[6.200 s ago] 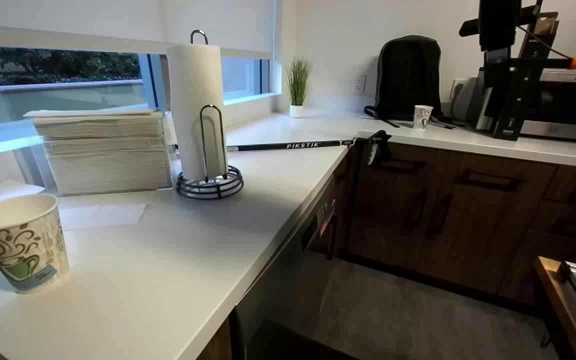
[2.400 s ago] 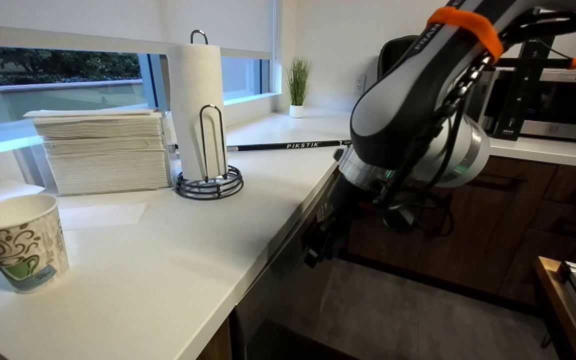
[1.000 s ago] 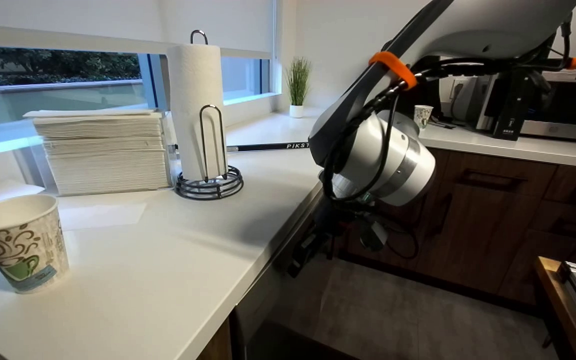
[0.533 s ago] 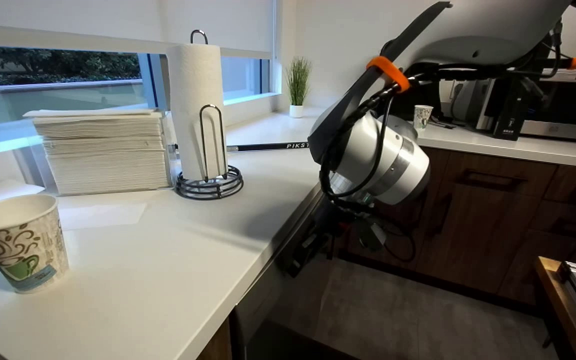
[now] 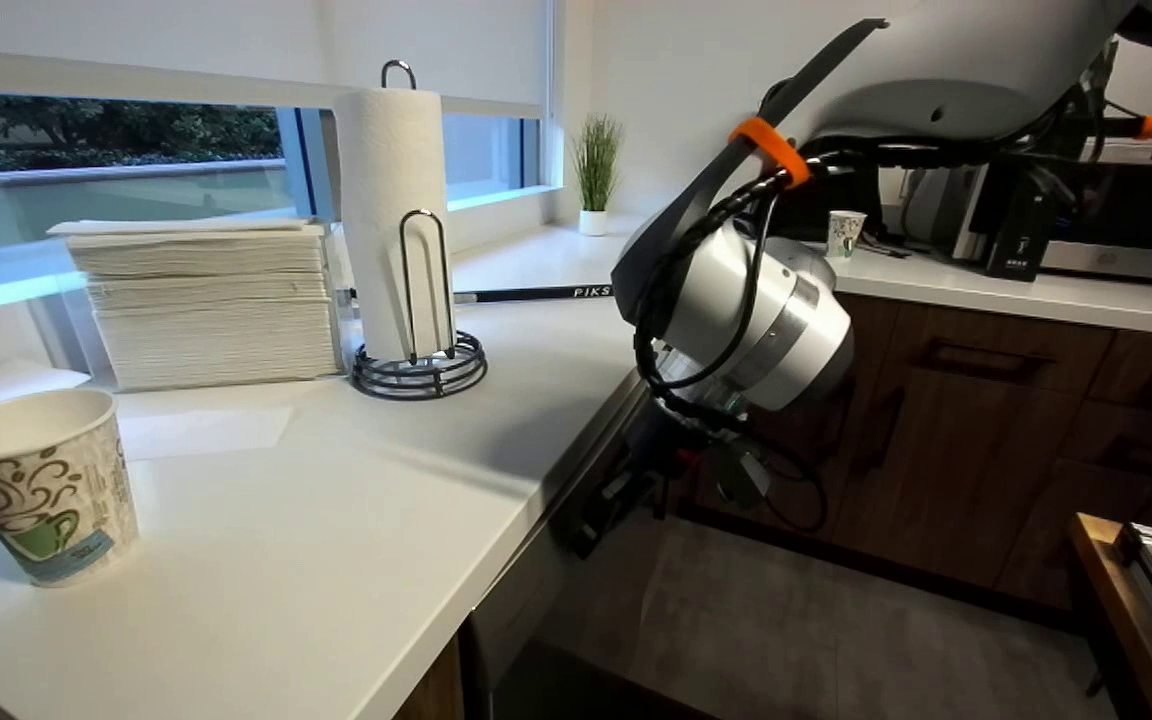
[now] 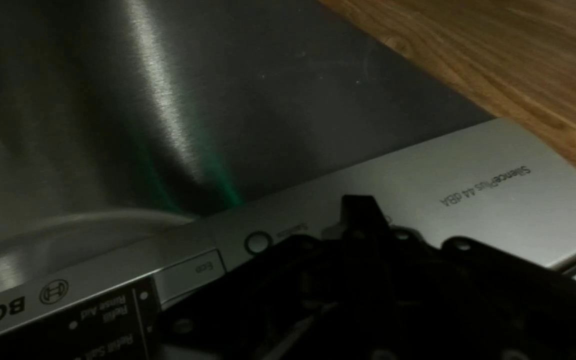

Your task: Press the button on the oven

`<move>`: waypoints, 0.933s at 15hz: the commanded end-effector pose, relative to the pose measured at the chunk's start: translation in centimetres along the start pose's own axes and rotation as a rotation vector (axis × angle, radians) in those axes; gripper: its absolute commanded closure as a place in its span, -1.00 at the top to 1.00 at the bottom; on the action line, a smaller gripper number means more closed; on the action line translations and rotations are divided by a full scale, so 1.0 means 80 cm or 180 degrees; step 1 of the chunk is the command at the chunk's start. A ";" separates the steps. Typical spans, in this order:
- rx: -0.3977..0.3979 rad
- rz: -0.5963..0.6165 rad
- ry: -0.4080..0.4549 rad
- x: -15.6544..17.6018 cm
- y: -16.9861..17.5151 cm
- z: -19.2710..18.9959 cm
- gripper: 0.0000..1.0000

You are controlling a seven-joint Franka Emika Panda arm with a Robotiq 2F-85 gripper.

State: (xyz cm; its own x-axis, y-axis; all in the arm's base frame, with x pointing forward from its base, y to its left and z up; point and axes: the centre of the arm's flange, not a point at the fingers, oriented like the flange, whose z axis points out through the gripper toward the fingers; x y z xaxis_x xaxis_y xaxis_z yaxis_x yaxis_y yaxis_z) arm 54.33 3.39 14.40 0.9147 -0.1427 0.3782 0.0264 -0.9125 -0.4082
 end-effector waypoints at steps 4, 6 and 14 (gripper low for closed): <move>-0.0144 -0.0028 0.0256 -0.012 -0.002 0.009 -1.00; -0.0227 -0.0161 0.0484 -0.008 -0.011 0.006 -1.00; -0.0214 -0.0160 0.0003 -0.025 -0.022 0.001 -1.00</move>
State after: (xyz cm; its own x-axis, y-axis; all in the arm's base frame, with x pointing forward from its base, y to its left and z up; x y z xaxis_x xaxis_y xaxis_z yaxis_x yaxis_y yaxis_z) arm 53.42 5.25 14.56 0.8870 -0.0961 0.4516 0.0500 -0.9524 -0.3008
